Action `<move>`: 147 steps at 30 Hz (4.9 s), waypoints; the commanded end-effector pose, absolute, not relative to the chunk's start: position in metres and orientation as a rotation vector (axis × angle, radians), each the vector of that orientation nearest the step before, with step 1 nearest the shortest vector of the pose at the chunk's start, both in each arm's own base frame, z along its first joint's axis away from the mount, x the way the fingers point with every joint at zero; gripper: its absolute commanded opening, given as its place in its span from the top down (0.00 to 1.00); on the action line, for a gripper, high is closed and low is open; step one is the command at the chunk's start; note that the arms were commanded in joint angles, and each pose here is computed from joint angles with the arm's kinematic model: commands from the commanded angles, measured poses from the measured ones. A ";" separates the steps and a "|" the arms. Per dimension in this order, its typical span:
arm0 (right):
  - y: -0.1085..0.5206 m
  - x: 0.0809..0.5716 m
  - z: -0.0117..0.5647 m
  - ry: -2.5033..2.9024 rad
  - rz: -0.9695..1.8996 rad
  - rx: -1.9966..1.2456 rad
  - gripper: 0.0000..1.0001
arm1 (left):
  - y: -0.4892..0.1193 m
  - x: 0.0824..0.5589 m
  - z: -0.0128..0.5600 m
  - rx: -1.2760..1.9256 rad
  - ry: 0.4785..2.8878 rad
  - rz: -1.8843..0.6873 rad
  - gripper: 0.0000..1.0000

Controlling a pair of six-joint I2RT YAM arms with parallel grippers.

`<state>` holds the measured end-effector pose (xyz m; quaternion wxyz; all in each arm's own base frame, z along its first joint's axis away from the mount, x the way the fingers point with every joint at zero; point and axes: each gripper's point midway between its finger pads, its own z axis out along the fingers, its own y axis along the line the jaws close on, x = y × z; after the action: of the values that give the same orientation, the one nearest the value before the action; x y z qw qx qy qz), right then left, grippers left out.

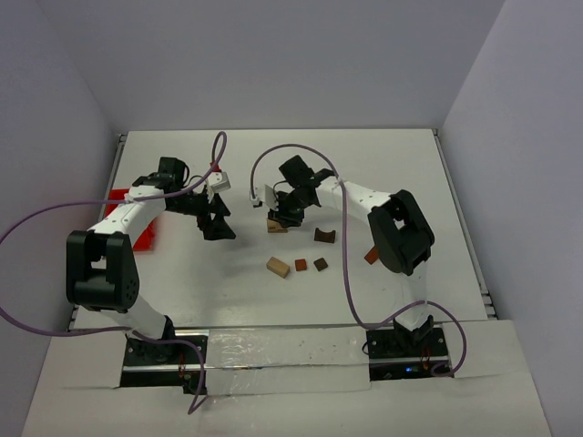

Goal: Build the wood block tower

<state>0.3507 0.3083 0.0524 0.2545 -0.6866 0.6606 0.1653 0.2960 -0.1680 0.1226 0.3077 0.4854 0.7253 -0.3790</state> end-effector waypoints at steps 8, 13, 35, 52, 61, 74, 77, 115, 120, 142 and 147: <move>0.321 0.358 0.058 1.775 0.434 -1.857 0.67 | -0.175 0.309 0.141 1.285 1.827 -1.008 0.01; 0.321 0.359 0.058 1.779 0.430 -1.857 0.63 | -0.174 0.309 0.141 1.286 1.827 -1.006 0.01; 0.322 0.345 0.097 1.725 0.480 -1.799 0.17 | -0.172 0.313 0.147 1.306 1.804 -0.955 0.01; 0.195 0.356 0.204 1.825 0.432 -1.194 0.00 | -0.251 0.273 0.130 1.756 1.646 -0.852 0.14; 0.122 0.343 0.189 1.925 0.360 -0.923 0.00 | -0.294 0.244 0.088 2.039 1.533 -0.862 0.30; 0.088 0.339 0.167 2.004 0.398 -0.770 0.00 | -0.293 0.227 0.037 2.218 1.511 -0.750 0.40; 0.087 0.340 0.165 2.006 0.401 -0.765 0.00 | -0.291 0.223 0.034 2.216 1.519 -0.759 0.40; 0.092 0.347 0.155 2.029 0.467 -0.693 0.00 | -0.259 0.355 0.116 1.741 1.798 -0.567 0.93; 0.092 0.350 0.156 2.030 0.474 -0.683 0.00 | -0.262 0.362 0.112 1.739 1.811 -0.574 0.86; 0.097 0.351 0.154 2.032 0.500 -0.669 0.00 | -0.280 0.351 0.088 1.807 1.845 -0.619 0.76; 0.096 0.350 0.153 2.032 0.501 -0.669 0.00 | -0.280 0.352 0.086 1.806 1.856 -0.623 0.75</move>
<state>0.3420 0.0945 0.1426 0.4349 -0.2679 0.8354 0.2026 0.3449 -0.2713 0.0715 0.2226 0.6607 0.6805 -0.2256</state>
